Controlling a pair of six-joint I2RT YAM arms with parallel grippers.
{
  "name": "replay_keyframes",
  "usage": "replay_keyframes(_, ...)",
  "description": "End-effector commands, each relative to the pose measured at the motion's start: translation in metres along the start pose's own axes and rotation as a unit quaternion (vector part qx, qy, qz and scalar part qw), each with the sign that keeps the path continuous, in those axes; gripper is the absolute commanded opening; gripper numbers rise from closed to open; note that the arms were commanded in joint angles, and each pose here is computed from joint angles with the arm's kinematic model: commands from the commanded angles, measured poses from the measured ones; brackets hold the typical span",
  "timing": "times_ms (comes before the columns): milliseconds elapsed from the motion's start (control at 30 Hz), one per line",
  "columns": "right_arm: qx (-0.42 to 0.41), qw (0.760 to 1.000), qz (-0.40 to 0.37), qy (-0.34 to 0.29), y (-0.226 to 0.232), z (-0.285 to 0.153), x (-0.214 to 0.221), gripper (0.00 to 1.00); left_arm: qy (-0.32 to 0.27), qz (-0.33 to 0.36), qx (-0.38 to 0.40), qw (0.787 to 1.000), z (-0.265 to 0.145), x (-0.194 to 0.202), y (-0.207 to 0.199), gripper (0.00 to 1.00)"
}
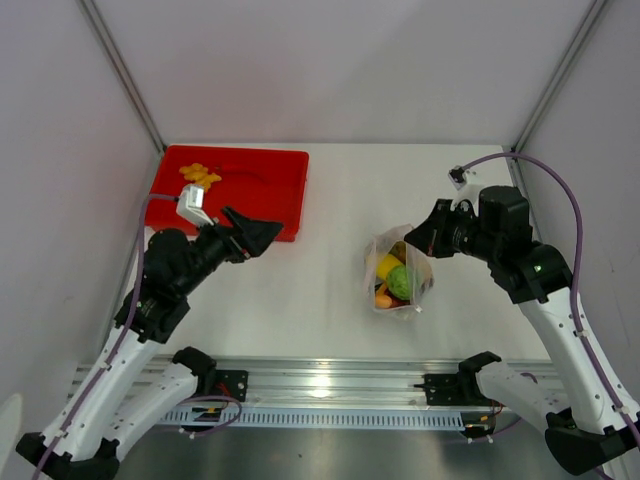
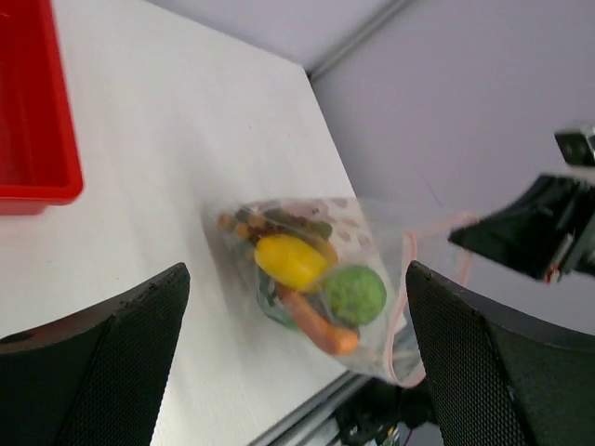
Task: Place the food in the zip-top bag and seal the zipper
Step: Pick up the fake vegetable from the bin.
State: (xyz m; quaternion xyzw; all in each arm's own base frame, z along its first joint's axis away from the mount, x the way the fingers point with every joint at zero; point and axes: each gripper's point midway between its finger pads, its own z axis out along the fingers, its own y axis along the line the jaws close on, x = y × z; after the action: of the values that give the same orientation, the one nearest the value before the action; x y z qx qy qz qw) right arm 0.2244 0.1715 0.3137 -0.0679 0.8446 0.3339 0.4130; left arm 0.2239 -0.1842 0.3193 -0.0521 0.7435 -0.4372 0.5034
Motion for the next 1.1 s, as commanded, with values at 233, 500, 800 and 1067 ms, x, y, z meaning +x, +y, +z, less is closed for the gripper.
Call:
replay_keyframes(233, -0.015, 0.999, -0.021, -0.024, 0.007, -0.001, -0.013, 0.0, -0.072, -0.115, -0.09, 0.987, 0.014, -0.052, 0.065, 0.99)
replay_keyframes(500, -0.01, 1.0, -0.016, -0.014, 0.002, 0.007, -0.01, 0.0, -0.143, -0.186, -0.121, 0.965, 0.013, -0.094, 0.137, 0.99)
replay_keyframes(800, -0.013, 1.0, -0.014, -0.008, 0.001, 0.019, -0.012, 0.0, -0.207, -0.233, -0.129, 0.941, 0.021, -0.134, 0.204, 0.99)
replay_keyframes(1067, -0.009, 1.0, -0.023, -0.005, -0.003, 0.026, -0.014, 0.0, -0.192, -0.329, -0.123, 0.917, 0.057, -0.161, 0.276, 0.99)
